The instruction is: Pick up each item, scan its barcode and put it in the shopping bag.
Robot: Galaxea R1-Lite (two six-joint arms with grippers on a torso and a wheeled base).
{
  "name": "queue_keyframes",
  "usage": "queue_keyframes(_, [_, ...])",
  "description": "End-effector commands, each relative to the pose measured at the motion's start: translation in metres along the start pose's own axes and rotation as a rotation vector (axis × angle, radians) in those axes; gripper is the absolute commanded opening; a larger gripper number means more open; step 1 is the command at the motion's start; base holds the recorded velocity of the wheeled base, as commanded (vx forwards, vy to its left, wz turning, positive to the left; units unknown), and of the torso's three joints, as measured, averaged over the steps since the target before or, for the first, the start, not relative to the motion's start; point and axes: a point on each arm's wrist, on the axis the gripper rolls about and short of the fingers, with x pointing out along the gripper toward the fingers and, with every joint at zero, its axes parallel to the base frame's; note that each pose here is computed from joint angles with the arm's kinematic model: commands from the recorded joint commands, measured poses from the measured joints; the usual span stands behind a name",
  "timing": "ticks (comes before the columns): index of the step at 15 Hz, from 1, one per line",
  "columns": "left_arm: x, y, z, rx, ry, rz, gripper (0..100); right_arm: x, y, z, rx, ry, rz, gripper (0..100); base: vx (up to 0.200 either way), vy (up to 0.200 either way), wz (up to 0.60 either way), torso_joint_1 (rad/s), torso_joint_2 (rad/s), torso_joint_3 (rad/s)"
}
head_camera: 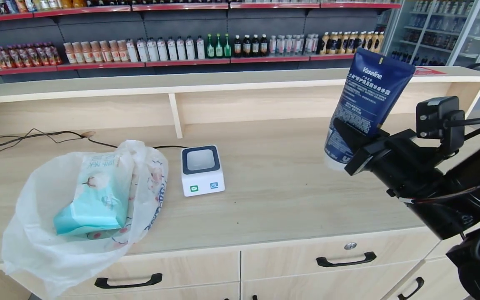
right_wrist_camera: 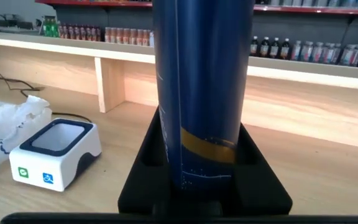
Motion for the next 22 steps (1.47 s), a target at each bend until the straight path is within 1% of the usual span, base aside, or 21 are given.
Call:
queue_keyframes(1, [0.0001, 0.0000, 0.0001, 0.000, 0.001, 0.000, 0, 0.0007, -0.0003, -0.0005, 0.000, -0.004, -0.002, 0, 0.000, 0.200, 0.00, 0.012, 0.00, 0.002])
queue_keyframes(6, [0.0001, 0.0000, 0.0001, -0.001, 0.001, 0.000, 0, -0.0060, -0.0014, -0.0023, -0.002, 0.016, -0.003, 0, 0.000, 0.200, 0.00, 0.010, 0.00, 0.003])
queue_keyframes(17, [0.0001, 0.0000, 0.0001, -0.003, 0.001, 0.000, 0, -0.0060, -0.0001, -0.0021, 0.000, 0.016, 0.002, 0, 0.000, 0.200, 0.00, 0.001, 0.00, 0.001])
queue_keyframes(21, [0.0000, 0.0000, 0.0000, -0.003, -0.001, 0.000, 0, -0.0047, -0.0001, -0.0021, 0.000, 0.013, 0.002, 0, 0.000, 0.000, 0.00, 0.000, 0.00, 0.000])
queue_keyframes(22, [0.0000, 0.0000, 0.0002, -0.003, -0.002, 0.000, 0, 0.0009, -0.0026, 0.0021, -0.007, -0.016, 0.013, 0, 0.000, 0.000, 0.00, 0.000, 0.00, 0.000])
